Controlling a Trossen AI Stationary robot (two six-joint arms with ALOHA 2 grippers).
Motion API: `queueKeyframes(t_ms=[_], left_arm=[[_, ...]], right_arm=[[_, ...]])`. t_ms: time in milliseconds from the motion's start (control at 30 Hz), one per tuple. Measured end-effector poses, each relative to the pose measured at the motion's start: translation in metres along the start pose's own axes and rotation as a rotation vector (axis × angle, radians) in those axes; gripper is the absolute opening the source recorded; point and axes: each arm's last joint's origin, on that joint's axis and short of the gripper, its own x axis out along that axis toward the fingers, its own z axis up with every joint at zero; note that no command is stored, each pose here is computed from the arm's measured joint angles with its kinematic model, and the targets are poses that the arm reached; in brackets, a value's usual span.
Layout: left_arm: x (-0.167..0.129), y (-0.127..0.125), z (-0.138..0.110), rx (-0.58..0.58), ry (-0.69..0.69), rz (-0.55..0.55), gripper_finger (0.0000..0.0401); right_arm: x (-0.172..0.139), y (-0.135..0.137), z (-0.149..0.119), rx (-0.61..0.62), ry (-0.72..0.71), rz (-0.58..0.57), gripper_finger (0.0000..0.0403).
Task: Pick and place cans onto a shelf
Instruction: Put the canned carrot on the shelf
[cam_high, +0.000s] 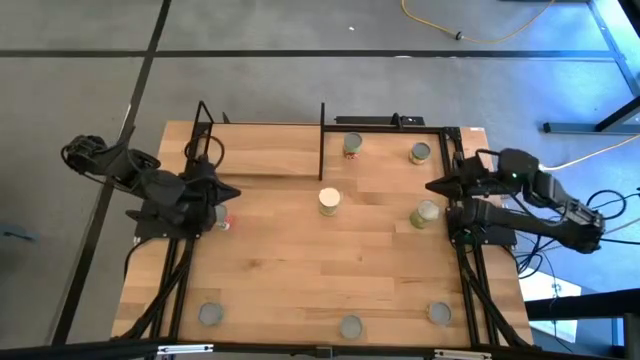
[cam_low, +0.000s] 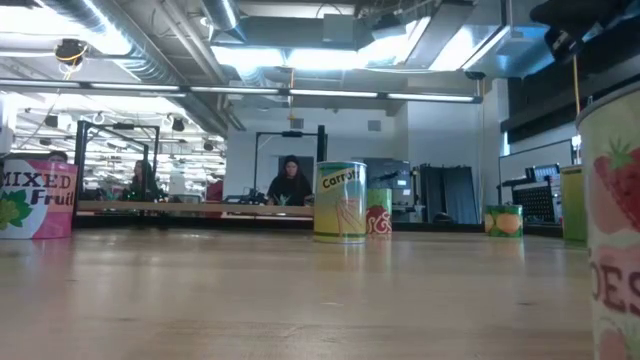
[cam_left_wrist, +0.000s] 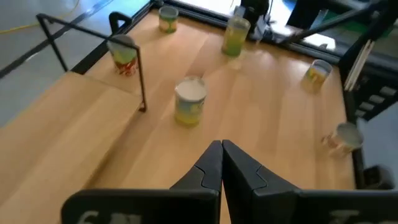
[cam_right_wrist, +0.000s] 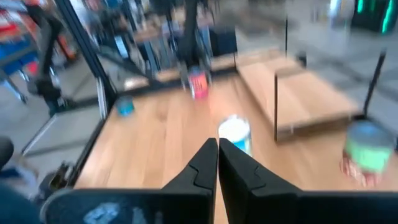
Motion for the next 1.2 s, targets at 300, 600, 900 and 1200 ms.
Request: queueKeyframes(t_ms=[300, 600, 900, 1200], left_arm=[[-0.002, -0.006, 0.01, -0.051, -0.061, -0.088, 0.0], [-0.002, -0.004, 0.01, -0.029, -0.085, -0.032, 0.0], [0.0, -0.001, 0.012, -0.207, -0.094, -0.008, 0.0021], [0.009, 0.002, 0.012, -0.195, -0.052, 0.02, 0.0072]], right_arm=[[0.014, 0.004, 0.032, 0.137, 0.147, 0.079, 0.0019], [0.014, 0.005, 0.037, 0.042, 0.141, 0.113, 0.0019], [0.014, 0.005, 0.037, 0.043, 0.141, 0.113, 0.0019], [0.014, 0.005, 0.037, 0.027, 0.14, 0.113, 0.0019]])
